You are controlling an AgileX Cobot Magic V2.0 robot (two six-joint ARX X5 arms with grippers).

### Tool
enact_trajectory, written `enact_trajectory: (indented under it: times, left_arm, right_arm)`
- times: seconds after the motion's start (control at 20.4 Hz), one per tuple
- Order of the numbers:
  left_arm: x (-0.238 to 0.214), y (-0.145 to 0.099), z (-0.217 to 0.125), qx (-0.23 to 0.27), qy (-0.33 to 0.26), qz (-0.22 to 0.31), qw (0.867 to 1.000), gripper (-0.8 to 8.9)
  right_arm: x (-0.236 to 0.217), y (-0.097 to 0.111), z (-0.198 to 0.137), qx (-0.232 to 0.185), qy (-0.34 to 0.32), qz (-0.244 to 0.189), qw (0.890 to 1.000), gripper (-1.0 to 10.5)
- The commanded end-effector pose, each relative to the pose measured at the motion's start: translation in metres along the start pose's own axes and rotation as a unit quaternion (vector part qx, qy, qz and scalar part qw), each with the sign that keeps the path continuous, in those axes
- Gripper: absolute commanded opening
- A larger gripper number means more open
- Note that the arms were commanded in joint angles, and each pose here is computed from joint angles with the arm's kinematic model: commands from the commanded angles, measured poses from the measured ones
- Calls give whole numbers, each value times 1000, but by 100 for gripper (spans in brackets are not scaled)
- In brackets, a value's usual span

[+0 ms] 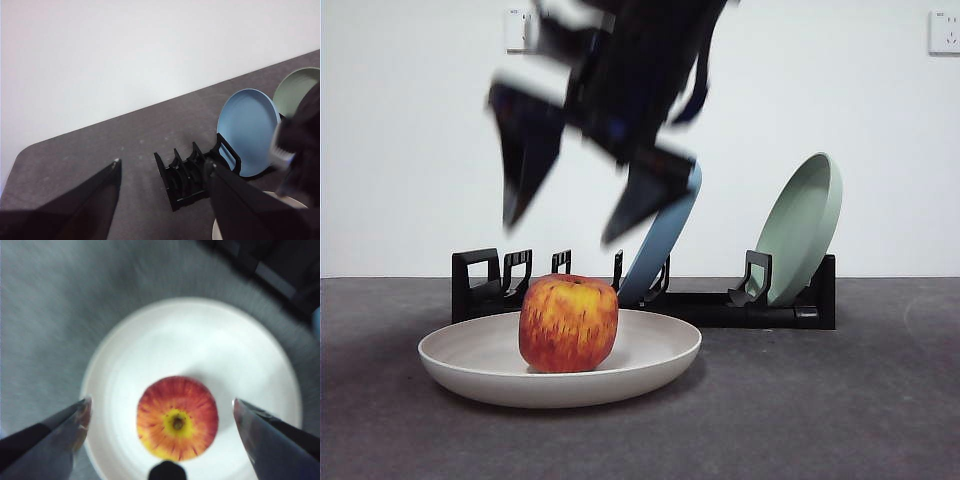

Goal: Take the yellow plate from the plate rack,put the plate on the table,take the apple from the table,put the apple in the plate

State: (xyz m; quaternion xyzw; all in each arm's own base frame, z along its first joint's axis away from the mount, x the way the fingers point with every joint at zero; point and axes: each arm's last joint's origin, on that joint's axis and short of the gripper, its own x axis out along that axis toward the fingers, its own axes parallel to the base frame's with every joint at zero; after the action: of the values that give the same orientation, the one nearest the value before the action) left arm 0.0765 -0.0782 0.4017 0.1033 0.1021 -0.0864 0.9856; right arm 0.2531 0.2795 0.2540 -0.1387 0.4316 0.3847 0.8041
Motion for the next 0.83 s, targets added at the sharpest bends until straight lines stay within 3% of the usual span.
enact_trajectory:
  times: [0.05, 0.29, 0.59, 0.64, 0.78, 0.83]
  left_arm:
    - [6, -6, 2, -2, 2, 0, 1000, 283]
    - [23, -24, 1, 33, 28, 1, 999, 283]
    - [48, -51, -4, 120, 63, -29, 990, 278]
    - [53, -57, -5, 135, 70, -54, 987, 262]
    - [68, -70, -9, 153, 90, -134, 975, -4]
    - [73, -72, -11, 155, 98, -154, 971, -10]
  right_arm:
    - [-29, -2, 4, -9, -27, -7, 1000, 472]
    - [-90, -15, 1, 7, -69, -83, 994, 472]
    - [-154, -36, -16, 43, -90, -163, 982, 457]
    - [-166, -42, -21, 54, -92, -171, 979, 381]
    - [-193, -56, -38, 88, -88, -199, 972, 58]
    - [-200, -60, -44, 98, -79, -206, 970, 3]
